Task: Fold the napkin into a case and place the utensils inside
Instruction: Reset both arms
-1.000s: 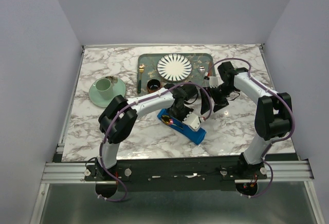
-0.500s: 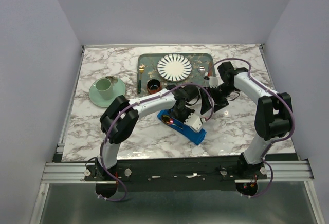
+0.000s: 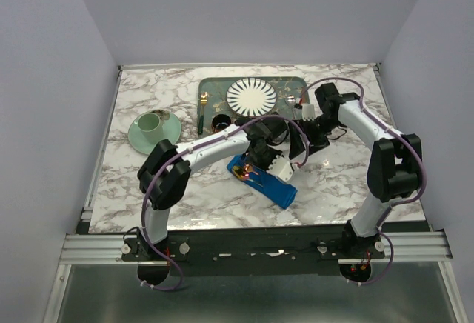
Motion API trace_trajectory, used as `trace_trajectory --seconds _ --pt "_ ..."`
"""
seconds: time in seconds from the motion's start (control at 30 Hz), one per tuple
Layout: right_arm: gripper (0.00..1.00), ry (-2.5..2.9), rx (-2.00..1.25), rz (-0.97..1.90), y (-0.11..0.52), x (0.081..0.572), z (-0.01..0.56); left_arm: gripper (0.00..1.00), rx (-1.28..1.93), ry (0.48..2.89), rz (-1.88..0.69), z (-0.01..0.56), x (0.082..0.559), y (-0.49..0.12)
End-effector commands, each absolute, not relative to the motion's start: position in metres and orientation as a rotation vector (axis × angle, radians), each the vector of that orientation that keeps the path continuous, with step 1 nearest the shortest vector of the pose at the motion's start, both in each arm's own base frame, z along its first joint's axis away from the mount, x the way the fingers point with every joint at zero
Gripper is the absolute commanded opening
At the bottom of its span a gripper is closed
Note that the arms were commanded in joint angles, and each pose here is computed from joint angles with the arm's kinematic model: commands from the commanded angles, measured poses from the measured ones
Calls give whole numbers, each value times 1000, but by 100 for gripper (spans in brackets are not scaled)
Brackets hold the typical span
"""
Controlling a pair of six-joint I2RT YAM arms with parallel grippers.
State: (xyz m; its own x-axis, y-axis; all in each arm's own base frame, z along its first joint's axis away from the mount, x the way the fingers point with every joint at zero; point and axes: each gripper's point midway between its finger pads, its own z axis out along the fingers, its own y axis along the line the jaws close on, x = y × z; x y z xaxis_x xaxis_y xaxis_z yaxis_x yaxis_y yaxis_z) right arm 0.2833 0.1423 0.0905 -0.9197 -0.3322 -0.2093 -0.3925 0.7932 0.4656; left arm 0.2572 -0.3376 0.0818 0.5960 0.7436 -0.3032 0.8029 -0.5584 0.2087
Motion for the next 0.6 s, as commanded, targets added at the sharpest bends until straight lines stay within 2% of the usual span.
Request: trace_trajectory --seconds 0.0,0.07,0.17,0.2,0.37,0.5,0.57 --pt "100 2717 -625 757 139 313 131 50 2312 1327 -106 146 290 -324" --pt "100 2646 -628 734 135 329 149 57 2184 1414 -71 172 306 -320" --pt "100 2528 -623 710 126 349 182 91 1920 1557 -40 222 342 -307" --pt "100 2493 -616 717 125 354 191 99 1832 1602 -47 237 351 -303" --pt "100 2321 -517 665 96 379 248 99 1313 1790 -65 318 401 -252" --pt "100 2269 -400 639 63 379 267 99 895 1996 -129 332 420 -192" --pt "100 2252 -348 607 50 373 270 99 663 2114 -265 324 414 -172"
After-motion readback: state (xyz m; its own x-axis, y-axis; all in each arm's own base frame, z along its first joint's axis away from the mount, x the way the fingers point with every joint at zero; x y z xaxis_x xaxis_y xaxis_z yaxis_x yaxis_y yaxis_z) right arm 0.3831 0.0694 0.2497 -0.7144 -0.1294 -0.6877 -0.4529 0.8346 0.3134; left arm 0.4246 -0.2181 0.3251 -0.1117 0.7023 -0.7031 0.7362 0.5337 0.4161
